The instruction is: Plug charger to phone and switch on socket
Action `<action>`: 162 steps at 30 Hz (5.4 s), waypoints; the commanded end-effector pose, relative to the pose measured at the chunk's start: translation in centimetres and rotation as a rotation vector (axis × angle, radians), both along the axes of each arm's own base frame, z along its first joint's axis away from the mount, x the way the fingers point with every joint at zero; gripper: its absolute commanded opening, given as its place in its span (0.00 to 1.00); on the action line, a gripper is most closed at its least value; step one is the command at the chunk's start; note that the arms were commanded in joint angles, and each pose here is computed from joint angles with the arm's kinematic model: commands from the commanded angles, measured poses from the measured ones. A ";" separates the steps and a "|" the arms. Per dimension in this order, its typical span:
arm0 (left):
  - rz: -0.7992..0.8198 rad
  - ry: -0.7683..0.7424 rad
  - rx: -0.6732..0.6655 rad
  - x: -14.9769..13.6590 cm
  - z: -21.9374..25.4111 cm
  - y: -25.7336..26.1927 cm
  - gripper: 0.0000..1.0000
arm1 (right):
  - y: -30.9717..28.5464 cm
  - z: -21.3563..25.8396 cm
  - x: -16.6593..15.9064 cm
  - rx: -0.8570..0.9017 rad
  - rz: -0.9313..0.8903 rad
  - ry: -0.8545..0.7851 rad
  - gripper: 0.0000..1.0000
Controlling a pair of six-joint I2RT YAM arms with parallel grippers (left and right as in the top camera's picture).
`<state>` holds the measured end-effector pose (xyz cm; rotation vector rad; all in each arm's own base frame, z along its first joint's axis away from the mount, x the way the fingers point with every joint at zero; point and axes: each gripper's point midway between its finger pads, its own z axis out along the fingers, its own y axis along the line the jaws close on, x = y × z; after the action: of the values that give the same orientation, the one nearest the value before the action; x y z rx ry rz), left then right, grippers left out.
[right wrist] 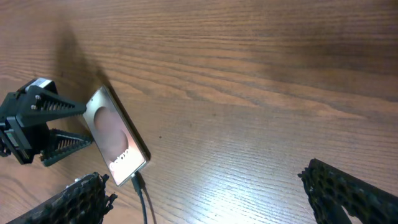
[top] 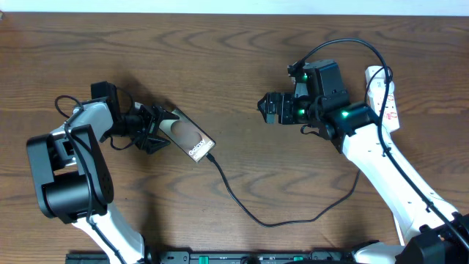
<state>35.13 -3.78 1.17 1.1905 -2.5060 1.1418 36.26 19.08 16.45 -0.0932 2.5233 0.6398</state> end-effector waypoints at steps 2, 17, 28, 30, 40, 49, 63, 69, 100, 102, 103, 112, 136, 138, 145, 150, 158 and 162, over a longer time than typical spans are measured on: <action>-0.072 0.311 0.353 -7.6 -8.8 4.4 0.82 | 0.0 0.5 0.0 -0.008 0.010 -0.021 0.99; -0.141 0.213 0.538 -5.9 -6.3 7.6 0.82 | -0.2 0.2 -0.3 -0.018 0.012 -0.006 0.99; -0.288 -0.087 0.787 -4.0 4.1 9.7 0.82 | -0.1 0.3 -0.2 -0.016 0.012 -0.010 0.99; -0.363 -0.203 0.822 -3.5 6.6 8.5 0.82 | -0.1 0.2 -0.2 -0.017 0.012 -0.010 0.99; -0.622 -0.727 0.933 -3.6 17.3 -0.4 0.83 | -0.3 -0.2 -0.8 -0.026 0.012 0.021 0.99; -0.606 -0.807 0.944 -4.2 19.4 -1.1 0.83 | 0.7 -0.1 -2.6 0.034 0.074 0.093 0.99; -0.606 -0.807 0.944 -4.2 19.4 -1.1 0.83 | -12.5 17.7 -2.5 -0.083 -0.057 -0.067 0.99; -0.606 -0.807 0.944 -4.2 19.4 -1.1 0.83 | -23.2 19.2 -3.1 -0.133 -0.257 -0.101 0.99; -0.607 -0.807 0.944 -4.2 19.4 -1.1 0.83 | -33.5 -6.4 4.7 0.040 -0.072 0.322 0.99; -0.606 -0.807 0.944 -4.2 19.4 -1.1 0.83 | -33.0 -7.0 5.1 0.035 -0.044 0.318 0.99; -0.606 -0.807 0.944 -4.2 19.4 -1.1 0.83 | -32.8 -7.2 5.4 0.032 -0.035 0.314 0.99; -0.606 -0.807 0.944 -4.2 19.4 -1.1 0.83 | -31.0 -7.8 7.8 -0.016 0.022 0.252 0.99; -0.606 -0.807 0.944 -4.2 19.4 -1.1 0.83 | -31.1 -8.9 9.4 -0.035 0.016 0.215 0.99; -0.606 -0.807 0.944 -4.2 19.4 -1.1 0.83 | -31.0 -9.1 9.4 -0.031 0.017 0.215 0.99; -0.606 -0.807 0.944 -4.2 19.4 -1.1 0.83 | -30.5 -10.5 9.1 -0.009 0.008 0.229 0.99; -0.606 -0.807 0.944 -4.2 19.4 -1.1 0.83 | -29.2 -11.7 8.7 0.042 0.021 0.236 0.99; -0.606 -0.807 0.944 -4.2 19.4 -1.1 0.83 | -27.6 -12.0 8.7 0.069 0.048 0.237 0.99; -0.606 -0.807 0.944 -4.2 19.4 -1.1 0.83 | -27.4 -12.0 8.9 0.066 0.052 0.234 0.99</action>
<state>30.82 -5.00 20.17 -0.1171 -3.7721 0.2615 44.93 -10.94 4.87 -0.0292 2.7416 0.7015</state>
